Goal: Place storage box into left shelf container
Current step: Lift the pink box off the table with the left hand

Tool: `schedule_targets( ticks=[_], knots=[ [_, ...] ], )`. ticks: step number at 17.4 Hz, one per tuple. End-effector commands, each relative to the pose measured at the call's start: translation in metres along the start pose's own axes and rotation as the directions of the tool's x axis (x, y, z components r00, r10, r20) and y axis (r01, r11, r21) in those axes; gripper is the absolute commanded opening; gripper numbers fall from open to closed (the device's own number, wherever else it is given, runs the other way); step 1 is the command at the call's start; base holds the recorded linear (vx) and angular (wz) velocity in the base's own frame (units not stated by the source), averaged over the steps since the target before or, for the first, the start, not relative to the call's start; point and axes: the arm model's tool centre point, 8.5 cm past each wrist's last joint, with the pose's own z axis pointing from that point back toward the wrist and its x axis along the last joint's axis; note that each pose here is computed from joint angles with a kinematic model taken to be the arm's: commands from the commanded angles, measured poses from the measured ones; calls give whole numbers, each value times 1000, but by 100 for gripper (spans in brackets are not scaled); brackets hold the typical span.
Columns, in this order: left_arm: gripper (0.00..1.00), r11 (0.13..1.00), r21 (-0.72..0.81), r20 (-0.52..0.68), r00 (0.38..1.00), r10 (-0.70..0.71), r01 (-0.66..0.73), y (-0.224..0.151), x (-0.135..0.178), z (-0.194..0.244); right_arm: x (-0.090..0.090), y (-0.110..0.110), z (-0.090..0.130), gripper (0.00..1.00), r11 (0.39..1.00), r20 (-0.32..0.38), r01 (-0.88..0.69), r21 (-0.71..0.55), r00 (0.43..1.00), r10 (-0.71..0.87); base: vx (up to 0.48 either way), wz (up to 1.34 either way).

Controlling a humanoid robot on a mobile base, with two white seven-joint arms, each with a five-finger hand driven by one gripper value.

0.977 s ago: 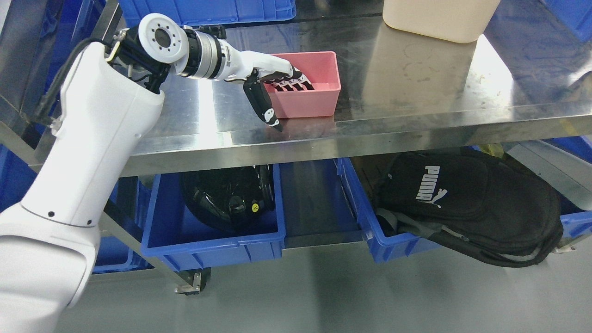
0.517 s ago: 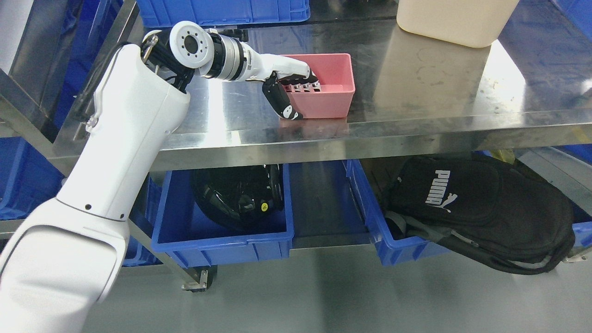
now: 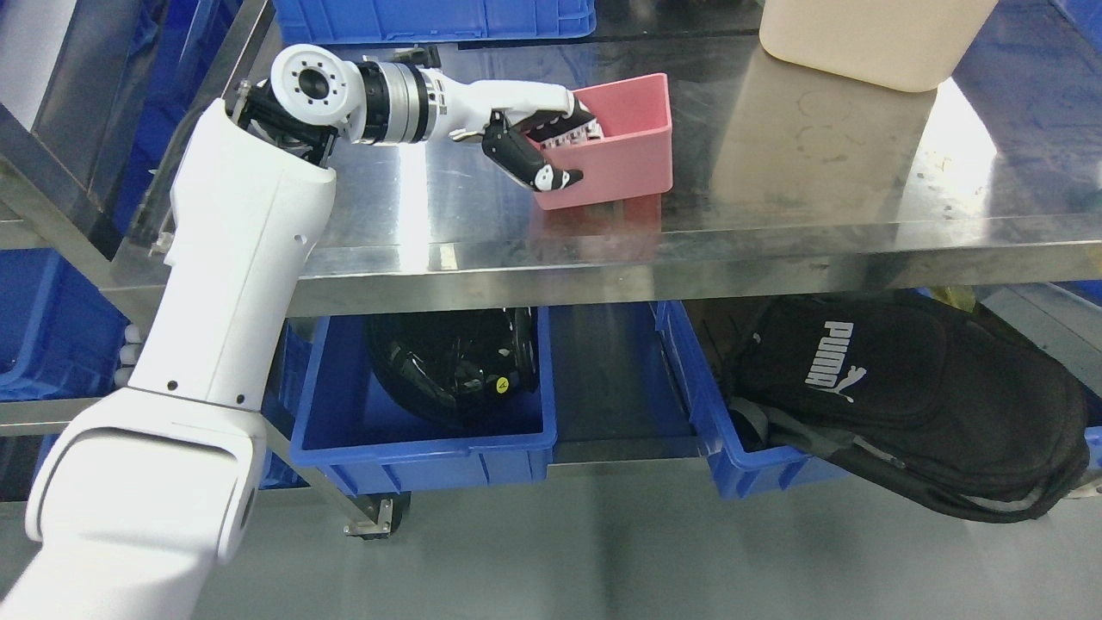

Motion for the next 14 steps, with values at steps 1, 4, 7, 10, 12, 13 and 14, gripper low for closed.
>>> schedule_targets(
  ticks=[1,4,7,10,12,13,14],
  knots=[
    [4,891,206,467,841,273,-404,31,-10,48,0,-11,-1,100,1000,8,4,-17,1000,-4,0,0],
    [4,828,229,638,721,270,-512,30,-2,60,0,-11,-1,100,1000,8,4,-17,1000,-4,4,-28],
    [4,803,263,739,647,189,-535,2,-5,68,0,-11,-1,100,1000,8,4,-17,1000,-4,0,0],
    [4,757,342,775,623,109,-557,-50,-4,70,0,-11,-1,100,1000,8,4,-17,1000,-4,0,0],
    [4,679,400,793,604,80,-615,-93,-4,63,0,-11,-1,100,1000,8,4,-17,1000,-4,0,0],
    [4,631,430,804,591,58,-646,-106,-4,60,0,-11,-1,100,1000,8,4,-17,1000,-4,0,0],
    [4,594,445,817,576,38,-670,-116,-1,55,0,-11,-1,100,1000,8,4,-17,1000,-4,-3,72]
  ],
)
